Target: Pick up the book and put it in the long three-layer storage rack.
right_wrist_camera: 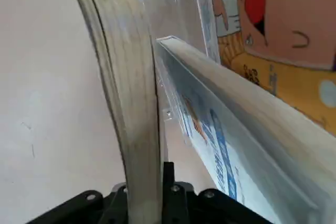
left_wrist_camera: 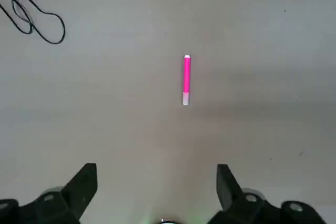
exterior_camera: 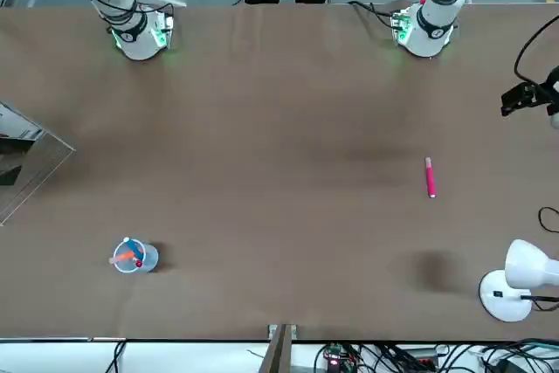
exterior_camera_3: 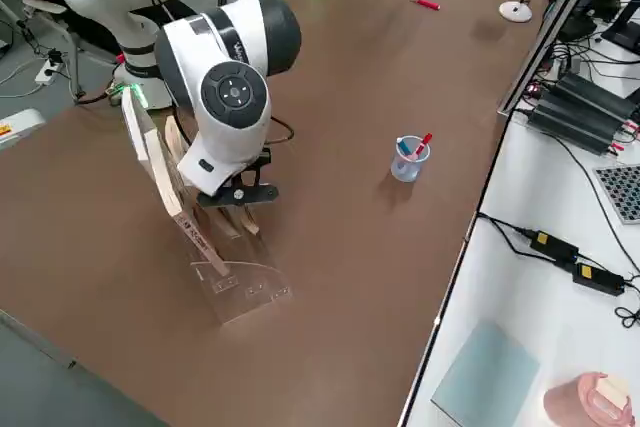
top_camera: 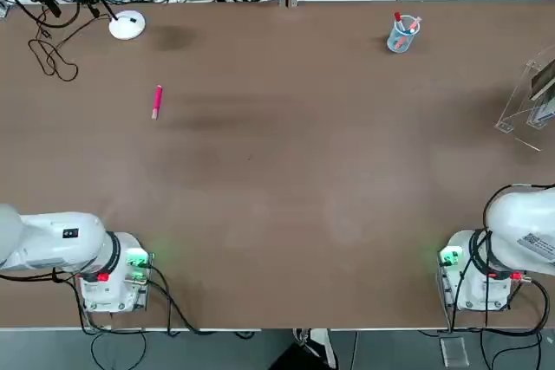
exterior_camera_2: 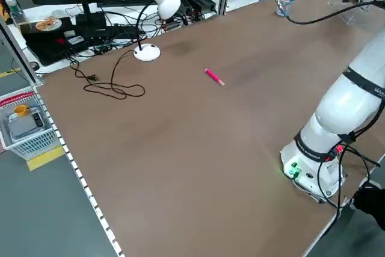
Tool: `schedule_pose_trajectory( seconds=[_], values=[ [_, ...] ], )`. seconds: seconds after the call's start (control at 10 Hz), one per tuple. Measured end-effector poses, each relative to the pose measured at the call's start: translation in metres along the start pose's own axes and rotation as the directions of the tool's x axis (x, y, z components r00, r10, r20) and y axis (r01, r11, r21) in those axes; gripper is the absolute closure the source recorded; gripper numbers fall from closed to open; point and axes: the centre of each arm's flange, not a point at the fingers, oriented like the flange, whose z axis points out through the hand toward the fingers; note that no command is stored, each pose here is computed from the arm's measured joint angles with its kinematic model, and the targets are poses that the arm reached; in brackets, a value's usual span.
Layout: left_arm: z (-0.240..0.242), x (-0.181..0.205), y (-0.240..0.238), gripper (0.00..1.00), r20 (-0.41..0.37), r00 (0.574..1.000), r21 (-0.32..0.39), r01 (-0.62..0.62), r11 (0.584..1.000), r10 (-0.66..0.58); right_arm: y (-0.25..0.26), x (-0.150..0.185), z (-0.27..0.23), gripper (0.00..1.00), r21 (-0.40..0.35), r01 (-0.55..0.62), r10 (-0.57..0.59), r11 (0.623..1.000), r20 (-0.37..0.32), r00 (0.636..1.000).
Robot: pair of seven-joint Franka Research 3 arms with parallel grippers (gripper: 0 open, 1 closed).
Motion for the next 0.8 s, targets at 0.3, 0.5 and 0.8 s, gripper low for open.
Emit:
schedule_pose_trajectory(
  seconds=[0.3,0.5,0.8],
  values=[
    [0.0,0.0,0.0,0.0,0.0,1.0,0.0,-0.001,1.0,0.001,-0.003,0.013,0.011,0.85,0.001,-0.002,0.002,1.0,-0.016,1.0],
    [0.0,0.0,0.0,0.0,0.0,1.0,0.0,-0.003,1.0,0.003,-0.003,0.018,0.013,0.85,-0.004,-0.003,0.002,1.0,-0.035,0.999],
    [0.0,0.0,0.0,0.0,0.0,1.0,0.0,-0.004,1.0,0.004,-0.003,0.02,0.013,0.85,-0.019,-0.001,0.0,1.0,-0.052,0.999]
  ],
)
